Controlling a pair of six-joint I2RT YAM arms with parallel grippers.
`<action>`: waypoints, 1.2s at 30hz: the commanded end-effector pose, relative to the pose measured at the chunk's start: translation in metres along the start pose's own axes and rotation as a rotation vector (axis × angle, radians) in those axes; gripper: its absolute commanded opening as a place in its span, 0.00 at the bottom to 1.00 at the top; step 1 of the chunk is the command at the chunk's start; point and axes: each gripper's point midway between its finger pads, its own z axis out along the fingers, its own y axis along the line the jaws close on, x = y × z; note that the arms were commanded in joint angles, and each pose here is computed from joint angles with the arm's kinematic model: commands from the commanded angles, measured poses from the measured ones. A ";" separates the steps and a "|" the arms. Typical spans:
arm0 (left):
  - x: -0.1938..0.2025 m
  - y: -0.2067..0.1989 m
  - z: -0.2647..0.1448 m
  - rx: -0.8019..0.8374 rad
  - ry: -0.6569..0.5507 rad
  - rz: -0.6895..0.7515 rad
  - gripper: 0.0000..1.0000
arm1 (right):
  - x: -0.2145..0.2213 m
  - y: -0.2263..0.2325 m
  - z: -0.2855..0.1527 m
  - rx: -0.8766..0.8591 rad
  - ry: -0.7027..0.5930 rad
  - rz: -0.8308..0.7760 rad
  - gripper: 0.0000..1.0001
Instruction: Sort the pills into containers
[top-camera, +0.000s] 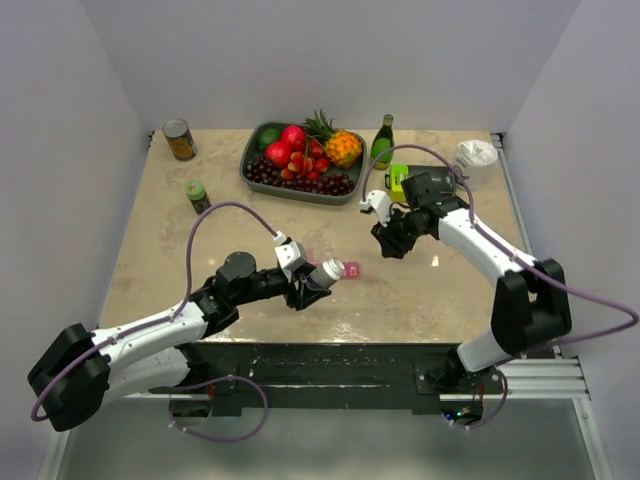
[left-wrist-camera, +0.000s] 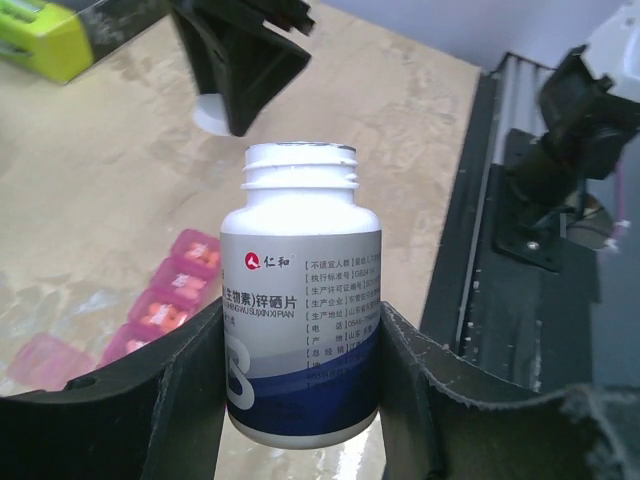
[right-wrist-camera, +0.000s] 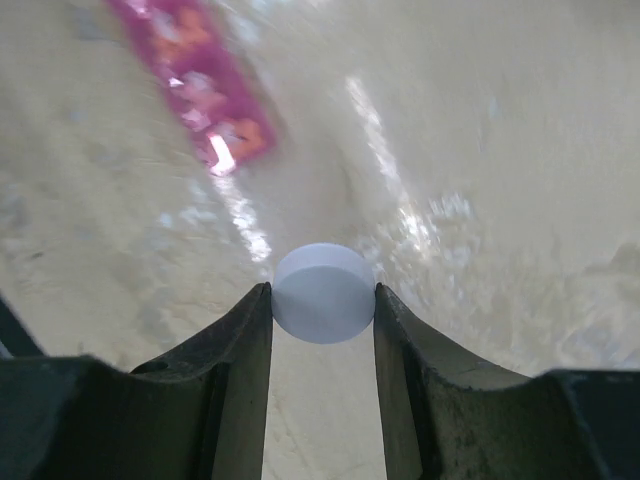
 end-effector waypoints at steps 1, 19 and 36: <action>-0.002 0.032 -0.004 -0.172 0.111 0.041 0.00 | 0.057 -0.044 0.023 0.185 0.115 0.278 0.26; -0.003 0.032 -0.041 -0.135 0.232 0.391 0.00 | 0.060 -0.030 0.023 0.099 0.118 0.252 0.91; -0.137 0.025 -0.063 -0.127 -0.384 0.303 0.00 | -0.028 0.036 -0.022 -0.195 -0.339 -0.049 0.99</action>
